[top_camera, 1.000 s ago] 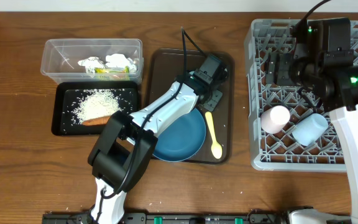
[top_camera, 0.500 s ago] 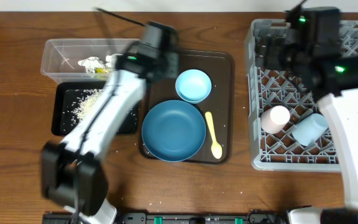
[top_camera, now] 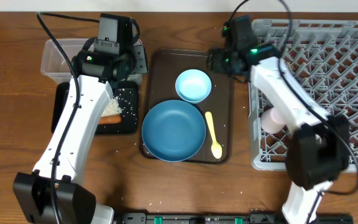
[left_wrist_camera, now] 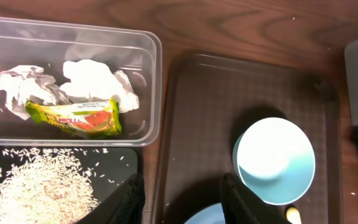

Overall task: Sort waste into correct bins and load items into the dishwasher rack
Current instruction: 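Reach the right gripper to the light-blue bowl and grasp its rim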

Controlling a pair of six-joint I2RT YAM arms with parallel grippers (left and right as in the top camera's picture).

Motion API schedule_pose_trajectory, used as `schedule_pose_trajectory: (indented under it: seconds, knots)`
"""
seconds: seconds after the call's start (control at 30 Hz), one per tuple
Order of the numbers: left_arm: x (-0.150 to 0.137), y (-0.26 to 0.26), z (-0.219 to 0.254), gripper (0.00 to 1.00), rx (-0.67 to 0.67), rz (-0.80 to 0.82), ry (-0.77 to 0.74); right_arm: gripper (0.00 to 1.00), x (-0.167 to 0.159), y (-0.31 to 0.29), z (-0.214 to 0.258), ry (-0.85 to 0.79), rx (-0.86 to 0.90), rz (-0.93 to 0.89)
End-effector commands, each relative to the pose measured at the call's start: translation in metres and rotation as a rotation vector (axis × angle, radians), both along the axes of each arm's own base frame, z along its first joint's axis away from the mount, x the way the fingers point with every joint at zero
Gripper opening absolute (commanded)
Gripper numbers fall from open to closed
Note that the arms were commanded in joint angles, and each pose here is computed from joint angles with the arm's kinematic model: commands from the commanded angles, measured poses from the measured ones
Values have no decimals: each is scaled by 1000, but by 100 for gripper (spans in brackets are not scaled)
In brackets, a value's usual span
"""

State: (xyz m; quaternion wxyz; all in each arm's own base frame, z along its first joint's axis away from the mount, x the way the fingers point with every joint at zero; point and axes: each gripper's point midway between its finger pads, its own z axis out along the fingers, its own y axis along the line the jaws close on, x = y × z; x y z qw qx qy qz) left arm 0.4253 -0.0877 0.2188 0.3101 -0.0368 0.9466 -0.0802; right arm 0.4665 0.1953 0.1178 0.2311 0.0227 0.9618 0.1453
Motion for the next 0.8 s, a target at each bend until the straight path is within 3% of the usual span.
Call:
schedule_pose_trajectory:
  seconds: [0.0, 0.27, 0.6, 0.77]
  knots:
    - [0, 2, -1, 43, -1, 13, 8, 69, -6, 15, -45, 92, -14, -25]
    - [-2, 2, -3, 43, 2, 13, 18, 47, -18, 20, -103, 212, -48, -48]
    - [-3, 2, -4, 44, 3, 13, 22, 22, -15, 20, -102, 201, -46, -45]
    - [-3, 2, -4, 44, 3, 13, 23, 19, -12, 21, -99, 187, -43, -38]
